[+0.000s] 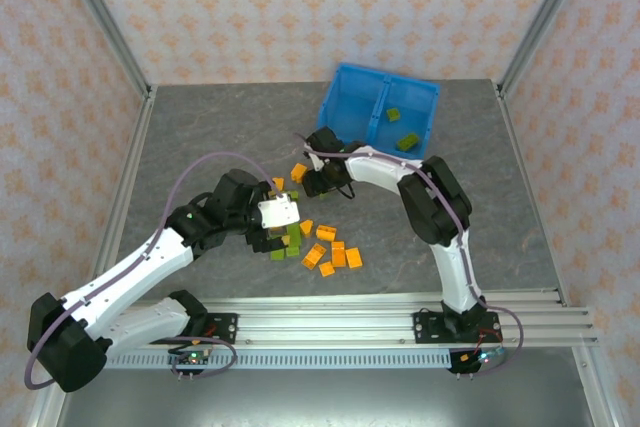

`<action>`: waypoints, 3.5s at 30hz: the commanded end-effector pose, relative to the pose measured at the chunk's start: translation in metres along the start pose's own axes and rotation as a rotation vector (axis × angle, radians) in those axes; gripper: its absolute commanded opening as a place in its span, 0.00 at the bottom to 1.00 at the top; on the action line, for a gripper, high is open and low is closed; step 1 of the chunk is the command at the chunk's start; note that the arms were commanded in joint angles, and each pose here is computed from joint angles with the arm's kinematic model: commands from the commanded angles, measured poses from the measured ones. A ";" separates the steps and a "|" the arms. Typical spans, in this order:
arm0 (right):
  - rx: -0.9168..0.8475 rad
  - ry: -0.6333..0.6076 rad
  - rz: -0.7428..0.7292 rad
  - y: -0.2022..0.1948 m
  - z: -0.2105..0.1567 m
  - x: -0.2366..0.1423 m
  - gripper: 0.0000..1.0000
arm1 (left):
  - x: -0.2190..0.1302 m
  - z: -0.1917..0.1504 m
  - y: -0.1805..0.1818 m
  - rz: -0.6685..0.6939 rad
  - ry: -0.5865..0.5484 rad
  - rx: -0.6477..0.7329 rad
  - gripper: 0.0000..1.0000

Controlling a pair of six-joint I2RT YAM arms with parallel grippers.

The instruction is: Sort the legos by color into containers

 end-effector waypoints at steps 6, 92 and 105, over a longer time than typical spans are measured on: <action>-0.064 0.060 -0.210 -0.016 -0.017 0.025 0.43 | -0.010 0.006 0.010 0.044 -0.023 -0.014 1.00; -0.086 -0.052 -0.182 -0.067 0.037 -0.037 0.82 | -0.029 0.041 -0.006 0.051 -0.312 0.096 1.00; -0.081 0.052 -0.228 -0.077 0.019 -0.001 0.54 | -0.019 0.035 0.002 0.065 -0.250 0.045 1.00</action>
Point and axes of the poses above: each hand's point on the last joint's axis, 136 mm out from that joint toward the fingers, its own x axis out along the fingers, its own y axis along the line the jaws close on, z = x × y, the point moved 3 cm from there along -x, back along the fingers, and after that the axes turned 12 degrees about x, right-handed, at the moved point
